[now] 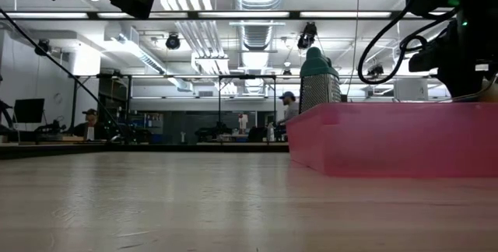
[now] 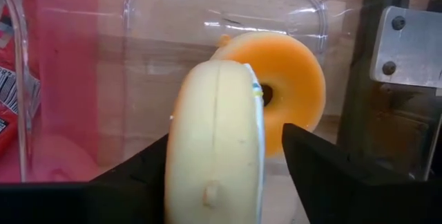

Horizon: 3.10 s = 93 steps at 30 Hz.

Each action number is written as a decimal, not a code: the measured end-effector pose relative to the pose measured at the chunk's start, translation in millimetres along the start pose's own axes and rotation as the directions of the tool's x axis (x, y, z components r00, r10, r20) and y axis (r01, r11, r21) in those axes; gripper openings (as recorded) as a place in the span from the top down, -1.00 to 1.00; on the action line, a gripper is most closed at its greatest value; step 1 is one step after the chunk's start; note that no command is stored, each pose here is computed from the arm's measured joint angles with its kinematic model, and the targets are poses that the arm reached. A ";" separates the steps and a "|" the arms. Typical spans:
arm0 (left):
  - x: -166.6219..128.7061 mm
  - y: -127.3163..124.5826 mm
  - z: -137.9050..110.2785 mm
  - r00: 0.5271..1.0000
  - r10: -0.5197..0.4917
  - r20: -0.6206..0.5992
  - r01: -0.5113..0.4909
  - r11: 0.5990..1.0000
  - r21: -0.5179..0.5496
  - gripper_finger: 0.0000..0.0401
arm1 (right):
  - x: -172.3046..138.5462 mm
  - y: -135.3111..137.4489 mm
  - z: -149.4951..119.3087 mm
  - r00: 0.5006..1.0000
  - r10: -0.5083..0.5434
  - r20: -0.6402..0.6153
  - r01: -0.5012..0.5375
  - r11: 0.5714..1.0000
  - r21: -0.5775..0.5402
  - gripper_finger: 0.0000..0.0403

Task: Pick & Place Food Item
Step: Put the white donut into the transparent bin, then return to Home Position

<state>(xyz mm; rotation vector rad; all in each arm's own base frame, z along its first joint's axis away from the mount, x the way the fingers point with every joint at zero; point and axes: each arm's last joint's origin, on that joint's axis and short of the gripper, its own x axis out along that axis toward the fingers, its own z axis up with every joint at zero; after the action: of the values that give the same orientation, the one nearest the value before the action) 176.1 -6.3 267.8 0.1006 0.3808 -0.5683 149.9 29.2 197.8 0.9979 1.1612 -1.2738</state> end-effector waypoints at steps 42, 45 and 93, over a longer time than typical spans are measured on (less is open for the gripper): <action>0.8 2.9 10.4 0.995 0.021 0.094 -0.027 0.997 0.071 -0.09 | -155.8 68.9 13.8 0.451 0.831 0.327 -0.369 0.507 -0.779 -0.24; -0.2 4.3 18.8 0.985 0.032 0.172 -0.055 0.990 0.130 -0.09 | -147.0 100.5 0.2 0.277 0.948 0.158 -0.346 0.252 -0.904 -0.26; 13.5 24.4 27.2 0.916 0.324 0.235 -0.323 0.945 -0.046 0.96 | -93.4 136.6 -9.4 0.159 0.946 0.282 -0.158 0.306 -0.939 0.38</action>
<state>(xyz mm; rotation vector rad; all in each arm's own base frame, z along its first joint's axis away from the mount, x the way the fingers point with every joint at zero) 208.6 2.1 287.7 0.0857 0.1249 -0.2458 290.2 64.1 278.8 -0.0016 0.1762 -0.2412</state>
